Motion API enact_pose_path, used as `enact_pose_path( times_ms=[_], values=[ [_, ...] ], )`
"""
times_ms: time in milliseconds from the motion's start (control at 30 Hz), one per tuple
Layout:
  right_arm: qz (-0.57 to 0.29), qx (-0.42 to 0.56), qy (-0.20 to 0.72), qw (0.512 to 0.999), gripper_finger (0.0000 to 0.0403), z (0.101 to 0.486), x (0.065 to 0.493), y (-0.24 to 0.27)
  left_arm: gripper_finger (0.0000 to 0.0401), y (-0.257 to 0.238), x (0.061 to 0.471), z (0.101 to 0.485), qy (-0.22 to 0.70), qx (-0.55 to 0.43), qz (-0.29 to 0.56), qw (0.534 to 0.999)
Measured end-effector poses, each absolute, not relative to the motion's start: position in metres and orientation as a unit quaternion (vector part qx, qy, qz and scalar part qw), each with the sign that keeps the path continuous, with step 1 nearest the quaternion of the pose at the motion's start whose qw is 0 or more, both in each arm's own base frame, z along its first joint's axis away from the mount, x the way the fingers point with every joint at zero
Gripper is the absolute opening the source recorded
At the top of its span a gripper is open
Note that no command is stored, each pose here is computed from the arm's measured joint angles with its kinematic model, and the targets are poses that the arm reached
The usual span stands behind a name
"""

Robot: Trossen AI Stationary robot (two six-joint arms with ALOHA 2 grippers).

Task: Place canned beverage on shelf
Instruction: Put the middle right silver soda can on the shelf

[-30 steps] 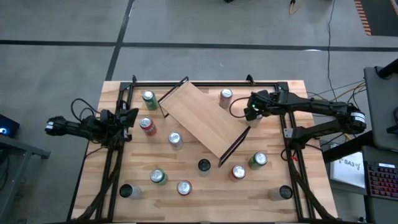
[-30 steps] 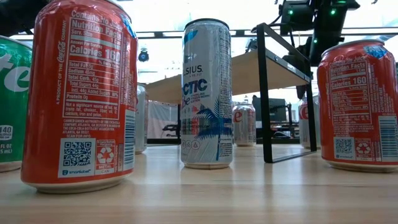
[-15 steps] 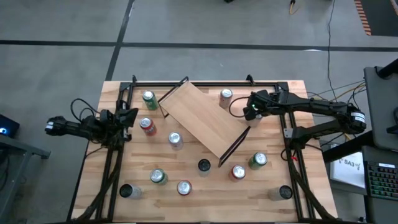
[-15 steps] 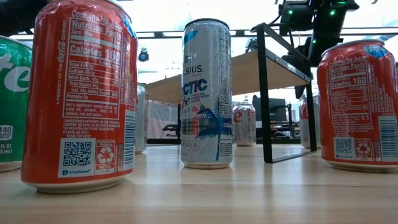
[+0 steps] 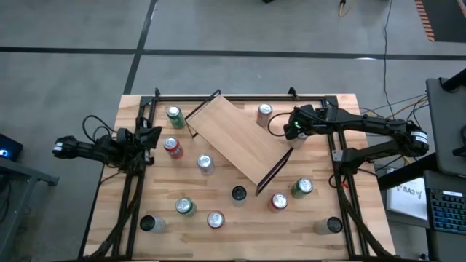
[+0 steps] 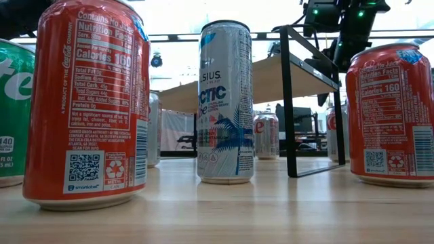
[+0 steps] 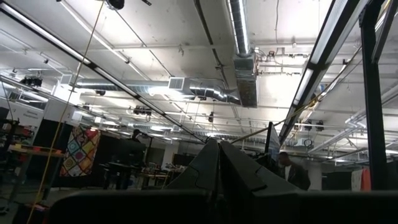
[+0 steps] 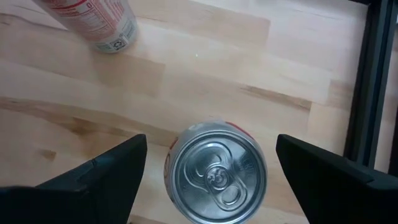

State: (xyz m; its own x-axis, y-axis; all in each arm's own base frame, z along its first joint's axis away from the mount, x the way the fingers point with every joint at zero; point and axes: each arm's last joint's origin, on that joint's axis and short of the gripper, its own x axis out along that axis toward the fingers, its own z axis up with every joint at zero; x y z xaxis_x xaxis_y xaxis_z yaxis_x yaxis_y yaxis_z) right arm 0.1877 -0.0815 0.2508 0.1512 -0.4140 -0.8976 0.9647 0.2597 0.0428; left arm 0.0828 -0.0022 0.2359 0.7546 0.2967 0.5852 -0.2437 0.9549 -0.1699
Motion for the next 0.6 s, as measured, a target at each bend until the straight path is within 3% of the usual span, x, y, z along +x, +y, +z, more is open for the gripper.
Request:
enact_pose_path(
  times_ms=[600],
  values=[
    [-0.525, 0.348, 0.431, 0.646, 0.0345, 0.217, 0.177, -0.077, 0.0, -0.002, 0.083, 0.236, -0.319, -0.041, 0.145, 0.936]
  ],
)
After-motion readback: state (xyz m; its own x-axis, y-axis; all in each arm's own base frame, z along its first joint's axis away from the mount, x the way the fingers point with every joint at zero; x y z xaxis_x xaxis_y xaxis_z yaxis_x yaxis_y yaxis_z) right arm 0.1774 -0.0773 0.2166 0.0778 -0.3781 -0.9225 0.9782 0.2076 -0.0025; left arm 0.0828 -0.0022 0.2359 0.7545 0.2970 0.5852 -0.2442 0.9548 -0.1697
